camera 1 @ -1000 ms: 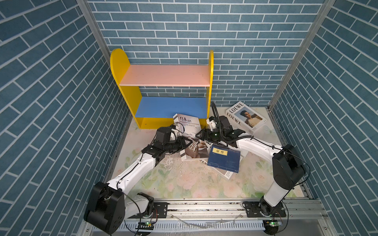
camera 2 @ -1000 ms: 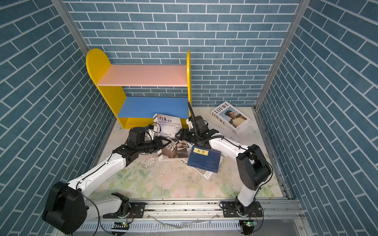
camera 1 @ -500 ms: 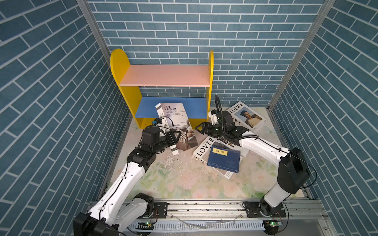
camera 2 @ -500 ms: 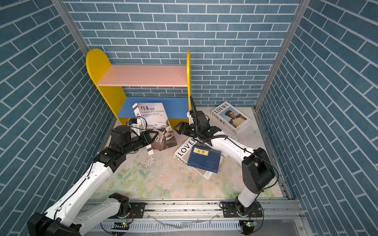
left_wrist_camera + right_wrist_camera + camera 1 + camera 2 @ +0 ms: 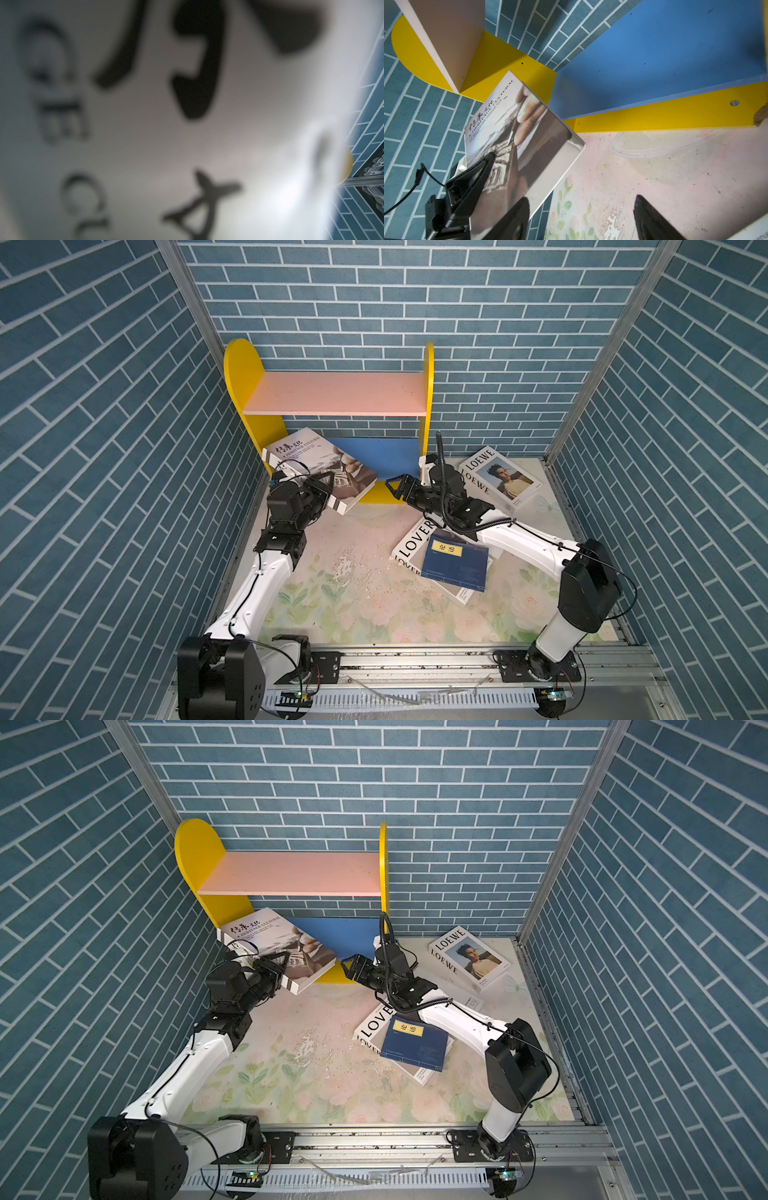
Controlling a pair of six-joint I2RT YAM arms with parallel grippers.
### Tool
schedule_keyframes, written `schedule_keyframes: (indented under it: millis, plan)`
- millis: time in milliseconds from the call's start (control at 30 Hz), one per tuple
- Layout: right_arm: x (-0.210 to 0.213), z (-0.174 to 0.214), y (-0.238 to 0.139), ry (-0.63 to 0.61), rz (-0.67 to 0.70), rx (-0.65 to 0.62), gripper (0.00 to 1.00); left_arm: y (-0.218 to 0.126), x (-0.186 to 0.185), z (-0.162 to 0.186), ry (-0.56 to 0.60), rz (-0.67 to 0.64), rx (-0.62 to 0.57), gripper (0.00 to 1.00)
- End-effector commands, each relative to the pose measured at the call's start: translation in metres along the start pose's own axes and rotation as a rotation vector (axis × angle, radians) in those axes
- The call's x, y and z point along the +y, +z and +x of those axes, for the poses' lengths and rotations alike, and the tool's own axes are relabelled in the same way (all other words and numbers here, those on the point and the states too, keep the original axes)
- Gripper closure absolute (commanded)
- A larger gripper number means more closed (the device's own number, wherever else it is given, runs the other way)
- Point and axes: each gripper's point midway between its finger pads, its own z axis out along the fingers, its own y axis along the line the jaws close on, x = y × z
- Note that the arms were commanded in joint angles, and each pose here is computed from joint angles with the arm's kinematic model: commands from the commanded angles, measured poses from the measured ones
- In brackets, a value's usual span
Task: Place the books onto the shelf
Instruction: 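Carry the book with the left gripper toward the blue shelf while the right gripper releases, then raise the HERITAGE CULTURAL book with the left gripper above the pink shelf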
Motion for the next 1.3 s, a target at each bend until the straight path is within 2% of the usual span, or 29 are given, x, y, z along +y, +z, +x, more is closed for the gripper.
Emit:
schedule_keyframes:
  millis: [0,100,267,533,667,833,933,1100,1267]
  plan:
    - [0.019,-0.020,0.006,0.042,-0.050,-0.090,0.21,0.007,-0.034,-0.028,-0.033,0.115,-0.107,0.66]
    - [0.026,-0.024,0.006,-0.001,-0.068,-0.094,0.19,0.023,-0.034,-0.034,-0.053,0.134,-0.124,0.66]
    - [0.032,-0.041,0.006,-0.022,-0.110,-0.088,0.18,0.042,-0.025,-0.053,-0.146,0.151,-0.223,0.66]
    - [0.033,-0.050,0.012,-0.075,-0.122,-0.055,0.18,0.062,-0.038,-0.049,-0.098,0.137,-0.220,0.66]
    - [0.032,-0.049,0.019,-0.112,-0.102,-0.034,0.18,0.056,-0.037,-0.048,0.004,0.074,-0.217,0.66]
    - [0.026,-0.047,0.025,-0.127,-0.077,-0.020,0.18,0.045,-0.016,-0.036,0.055,-0.014,-0.180,0.66]
    - [0.021,-0.048,0.027,-0.133,-0.061,-0.023,0.18,0.033,-0.002,-0.029,0.132,-0.079,-0.161,0.67]
    - [0.016,-0.044,0.033,-0.125,-0.046,-0.007,0.18,0.019,0.003,-0.027,0.442,-0.184,-0.111,0.67]
    - [0.010,-0.041,0.036,-0.114,-0.016,0.013,0.18,0.024,0.014,-0.026,0.645,-0.233,-0.079,0.69]
